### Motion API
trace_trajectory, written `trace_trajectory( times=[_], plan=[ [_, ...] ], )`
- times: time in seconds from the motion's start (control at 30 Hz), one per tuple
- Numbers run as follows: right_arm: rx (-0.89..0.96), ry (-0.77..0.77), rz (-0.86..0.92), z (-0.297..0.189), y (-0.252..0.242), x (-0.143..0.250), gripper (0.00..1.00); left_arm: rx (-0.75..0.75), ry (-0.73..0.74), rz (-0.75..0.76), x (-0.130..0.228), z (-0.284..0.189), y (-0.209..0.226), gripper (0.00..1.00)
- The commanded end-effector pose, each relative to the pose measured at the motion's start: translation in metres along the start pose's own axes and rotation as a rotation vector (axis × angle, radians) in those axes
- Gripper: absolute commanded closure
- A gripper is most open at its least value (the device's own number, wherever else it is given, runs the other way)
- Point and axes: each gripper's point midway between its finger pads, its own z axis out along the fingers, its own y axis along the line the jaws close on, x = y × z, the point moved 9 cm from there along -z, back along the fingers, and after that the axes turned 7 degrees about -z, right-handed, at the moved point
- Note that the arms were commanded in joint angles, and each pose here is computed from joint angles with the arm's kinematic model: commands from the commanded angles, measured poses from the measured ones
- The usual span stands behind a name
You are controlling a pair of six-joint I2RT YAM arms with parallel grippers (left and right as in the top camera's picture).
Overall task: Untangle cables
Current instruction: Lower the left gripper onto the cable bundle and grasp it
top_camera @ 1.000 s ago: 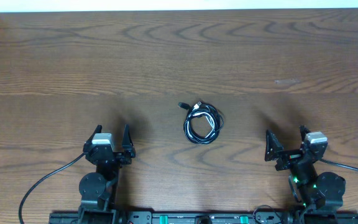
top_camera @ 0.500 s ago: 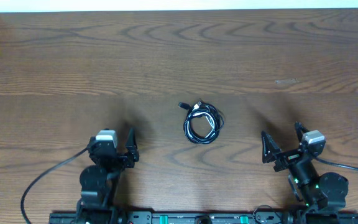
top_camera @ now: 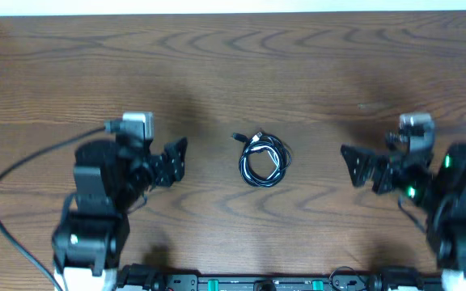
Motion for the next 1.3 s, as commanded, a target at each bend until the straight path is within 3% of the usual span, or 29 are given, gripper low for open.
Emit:
trace_trajectory(
  times=[0.0,0.23,0.33,0.6,0.7,0.87,1.27],
  plan=[
    [-0.018,0.073,0.007,0.009,-0.004,-0.023,0.01,0.165,0.076,-0.024,-0.012,0.0,-0.018,0.24],
    [-0.093,0.246,0.091,0.043,-0.017,-0.017,0.01,0.377,0.205,-0.048,-0.005,0.012,-0.03,0.24],
    [-0.105,0.3,0.076,0.053,-0.018,-0.011,0.07,0.38,0.28,-0.07,0.001,0.026,-0.029,0.27],
    [-0.156,0.335,-0.039,0.06,-0.005,-0.007,0.01,-0.021,0.599,0.233,0.064,0.101,-0.029,0.27],
    [-0.161,0.34,-0.066,0.061,-0.002,-0.006,0.01,-0.026,0.654,0.353,0.084,0.123,-0.043,0.27],
    [-0.138,0.356,-0.09,0.063,0.001,-0.004,0.01,-0.015,0.647,0.444,0.101,0.153,-0.058,0.27],
    [-0.165,0.382,-0.107,0.064,0.01,0.0,0.02,-0.151,0.504,0.597,0.097,0.208,-0.042,0.29]
  ],
)
